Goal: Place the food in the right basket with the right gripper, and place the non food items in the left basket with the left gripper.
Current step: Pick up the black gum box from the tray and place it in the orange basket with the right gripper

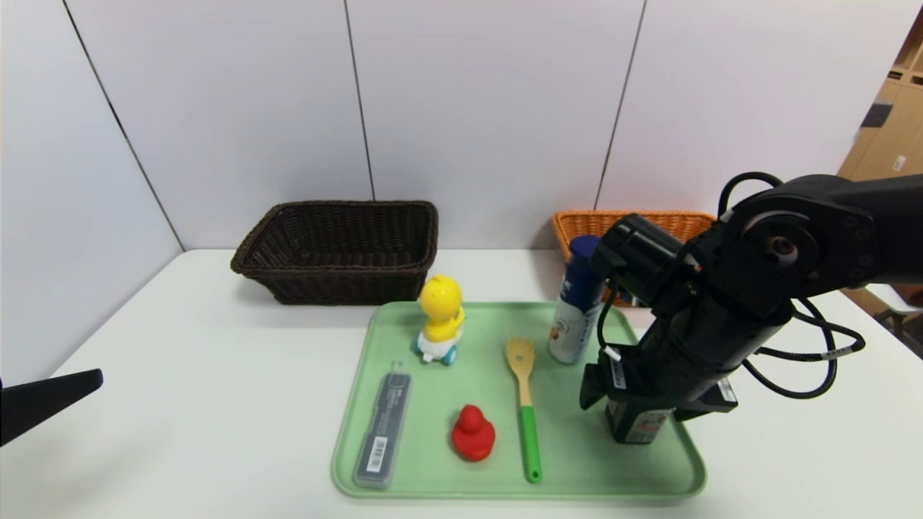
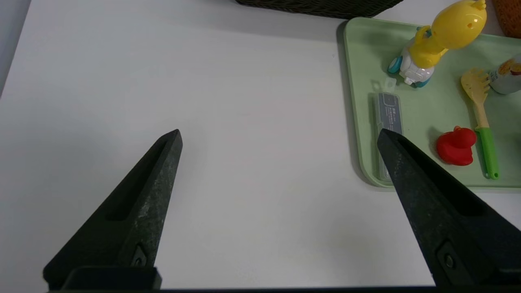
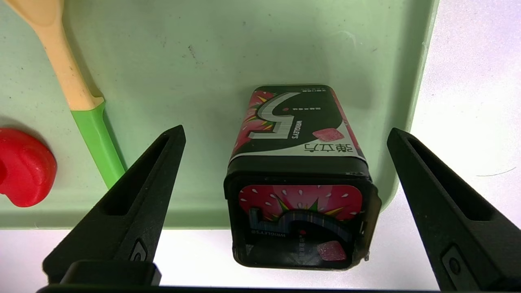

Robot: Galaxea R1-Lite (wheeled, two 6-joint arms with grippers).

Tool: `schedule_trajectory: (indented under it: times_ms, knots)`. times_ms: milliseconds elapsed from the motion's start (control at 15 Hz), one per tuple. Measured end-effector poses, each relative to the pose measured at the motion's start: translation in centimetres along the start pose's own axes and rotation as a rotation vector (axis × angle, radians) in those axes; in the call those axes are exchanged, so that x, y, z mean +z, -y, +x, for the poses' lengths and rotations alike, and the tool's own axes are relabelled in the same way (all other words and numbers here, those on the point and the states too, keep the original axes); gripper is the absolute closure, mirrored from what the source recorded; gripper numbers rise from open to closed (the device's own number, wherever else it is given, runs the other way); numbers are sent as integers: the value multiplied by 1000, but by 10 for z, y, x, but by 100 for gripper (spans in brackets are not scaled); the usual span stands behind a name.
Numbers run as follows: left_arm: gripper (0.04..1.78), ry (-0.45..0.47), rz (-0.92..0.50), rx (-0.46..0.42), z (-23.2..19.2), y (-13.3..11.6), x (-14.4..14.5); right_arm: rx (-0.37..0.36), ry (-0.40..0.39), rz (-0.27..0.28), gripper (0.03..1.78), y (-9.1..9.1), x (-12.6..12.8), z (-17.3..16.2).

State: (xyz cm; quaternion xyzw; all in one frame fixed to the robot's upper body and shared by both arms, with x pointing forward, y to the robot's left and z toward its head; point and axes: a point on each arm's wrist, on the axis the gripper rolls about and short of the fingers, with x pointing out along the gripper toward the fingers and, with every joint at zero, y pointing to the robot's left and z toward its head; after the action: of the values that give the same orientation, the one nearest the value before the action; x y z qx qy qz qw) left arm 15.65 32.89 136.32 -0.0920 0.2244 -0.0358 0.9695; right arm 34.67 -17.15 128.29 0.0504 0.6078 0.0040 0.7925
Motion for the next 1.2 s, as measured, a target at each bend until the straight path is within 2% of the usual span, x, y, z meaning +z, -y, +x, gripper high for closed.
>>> schedule_trajectory:
  times_ms: [267,333,533,733,1000,1200]
  knots:
    - [13,-8,0,-1,1,0,-3,-1,0,-1,10,0,0,0]
    - [13,-8,0,-1,1,-1,-3,-4,3,-1,16,0,0,0]
    - [13,-11,1,-2,1,-1,-4,-3,5,-2,67,0,0,-1]
    - [13,-18,1,-21,1,0,-5,1,6,0,100,1,-1,-2]
    - [13,-17,0,-22,0,0,-6,19,21,31,101,3,-2,-10]
    - [13,-15,0,-22,-1,-1,-8,63,58,60,101,12,-6,-30]
